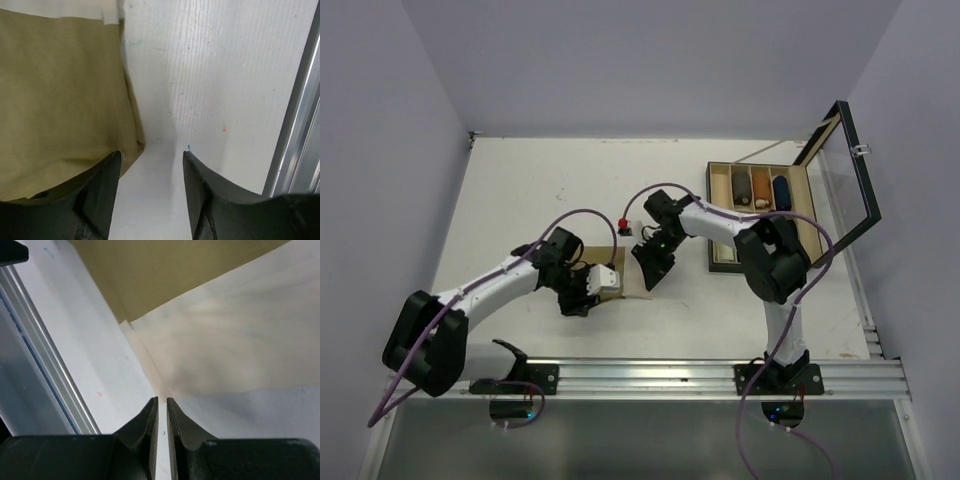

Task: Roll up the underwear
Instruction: Fold the underwear

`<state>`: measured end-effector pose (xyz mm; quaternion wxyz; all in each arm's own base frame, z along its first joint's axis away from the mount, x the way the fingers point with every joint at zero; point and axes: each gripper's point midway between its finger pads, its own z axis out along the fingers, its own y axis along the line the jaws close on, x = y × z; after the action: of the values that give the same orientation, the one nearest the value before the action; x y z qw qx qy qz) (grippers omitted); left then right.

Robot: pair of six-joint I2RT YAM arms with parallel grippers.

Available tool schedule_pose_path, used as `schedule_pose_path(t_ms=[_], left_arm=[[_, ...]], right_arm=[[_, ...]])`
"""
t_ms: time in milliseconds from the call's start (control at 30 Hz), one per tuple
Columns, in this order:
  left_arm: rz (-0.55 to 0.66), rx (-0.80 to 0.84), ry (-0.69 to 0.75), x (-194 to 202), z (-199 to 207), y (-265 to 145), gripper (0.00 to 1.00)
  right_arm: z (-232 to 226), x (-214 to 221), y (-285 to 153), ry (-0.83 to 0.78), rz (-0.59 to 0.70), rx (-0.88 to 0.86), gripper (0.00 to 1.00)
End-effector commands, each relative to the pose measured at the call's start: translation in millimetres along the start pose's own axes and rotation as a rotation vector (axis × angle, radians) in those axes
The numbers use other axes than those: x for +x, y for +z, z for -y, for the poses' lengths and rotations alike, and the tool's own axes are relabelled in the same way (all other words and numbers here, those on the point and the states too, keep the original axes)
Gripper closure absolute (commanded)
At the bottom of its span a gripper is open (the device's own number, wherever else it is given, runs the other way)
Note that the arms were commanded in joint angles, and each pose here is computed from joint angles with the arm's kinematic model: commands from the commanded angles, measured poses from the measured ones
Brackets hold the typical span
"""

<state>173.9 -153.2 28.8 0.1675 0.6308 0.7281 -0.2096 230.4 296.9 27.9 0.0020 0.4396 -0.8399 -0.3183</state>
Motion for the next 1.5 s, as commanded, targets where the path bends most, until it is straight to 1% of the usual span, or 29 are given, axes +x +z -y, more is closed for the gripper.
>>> schedule_pose_path(t_ms=[0,67,133,167,200,267,300,333,400,433,500,533,600,667,700,767,800,833,900,933,967,1000,1067,1133,1167,1233,1300,1367,1467], left_arm=[[0.097,-0.137,0.010,-33,-14,-36,0.42],[0.158,-0.210,-0.048,-43,-28,-52,0.30],[0.228,-0.252,-0.148,-47,-41,-64,0.23],[0.243,-0.293,-0.226,-37,-56,-74,0.23],[0.234,-0.267,-0.302,-29,-60,-69,0.23],[0.217,-0.281,-0.396,-13,-76,-73,0.30],[0.186,-0.250,-0.450,-3,-81,-62,0.33],[0.181,-0.239,-0.480,1,-84,-61,0.38],[0.205,-0.243,-0.577,9,-101,-64,0.41],[0.225,-0.246,-0.601,11,-108,-65,0.43],[0.228,-0.264,-0.679,26,-123,-68,0.44],[0.219,-0.262,-0.687,29,-126,-68,0.45],[0.160,-0.246,-0.721,44,-126,-56,0.45],[0.118,-0.205,-0.750,55,-120,-43,0.48],[0.098,-0.208,-0.780,67,-120,-45,0.50],[0.062,-0.191,-0.804,77,-116,-39,0.52],[0.053,-0.168,-0.803,79,-111,-39,0.55],[0.057,-0.164,-0.802,82,-112,-42,0.55],[0.105,-0.134,-0.756,72,-107,-52,0.55],[0.142,-0.144,-0.738,67,-112,-63,0.55],[0.214,-0.147,-0.674,51,-115,-76,0.54],[0.242,-0.152,-0.661,45,-114,-86,0.53],[0.298,-0.220,-0.613,30,-124,-108,0.52],[0.336,-0.260,-0.623,21,-136,-118,0.53],[0.339,-0.257,-0.643,22,-139,-116,0.54],[0.359,-0.249,-0.694,19,-148,-115,0.58],[0.373,-0.218,-0.757,21,-154,-106,0.64],[0.367,-0.198,-0.823,26,-155,-95,0.64],[0.340,-0.201,-0.858,36,-153,-85,0.64]], right_arm=[[-29,-26,-50,-0.155,0.107,0.027,0.82],[-36,-29,-60,-0.179,0.135,0.036,0.81],[-37,-29,-60,-0.182,0.144,0.035,0.80],[-36,-27,-57,-0.172,0.149,0.036,0.80],[-34,-26,-54,-0.163,0.147,0.036,0.79],[-25,-25,-41,-0.120,0.135,0.037,0.80],[-21,-26,-37,-0.105,0.132,0.038,0.80],[-17,-28,-32,-0.091,0.132,0.038,0.80],[-5,-27,-20,-0.065,0.111,0.054,0.81],[-1,-26,-16,-0.058,0.105,0.061,0.81],[10,-20,-6,-0.030,0.067,0.075,0.82],[12,-16,-4,-0.025,0.049,0.076,0.82],[20,-7,3,-0.007,0.014,0.098,0.82],[23,1,5,0.001,-0.020,0.100,0.83],[25,4,6,0.005,-0.032,0.105,0.83],[24,8,6,0.001,-0.048,0.104,0.84],[23,9,4,-0.002,-0.049,0.102,0.84],[20,11,3,-0.008,-0.059,0.088,0.84],[12,9,-1,-0.022,-0.053,0.062,0.85],[2,2,-10,-0.045,-0.031,0.035,0.85],[-5,-2,-15,-0.059,-0.012,0.014,0.85],[-11,-8,-21,-0.076,0.010,0.003,0.85],[-31,-28,-42,-0.126,0.091,-0.026,0.85],[-34,-48,-56,-0.163,0.172,-0.001,0.85],[-32,-56,-64,-0.180,0.202,0.035,0.84],[-20,-73,-72,-0.205,0.252,0.100,0.84],[-2,-79,-70,-0.185,0.250,0.153,0.84],[10,-85,-66,-0.154,0.246,0.158,0.84],[23,-92,-63,-0.127,0.254,0.178,0.85]])
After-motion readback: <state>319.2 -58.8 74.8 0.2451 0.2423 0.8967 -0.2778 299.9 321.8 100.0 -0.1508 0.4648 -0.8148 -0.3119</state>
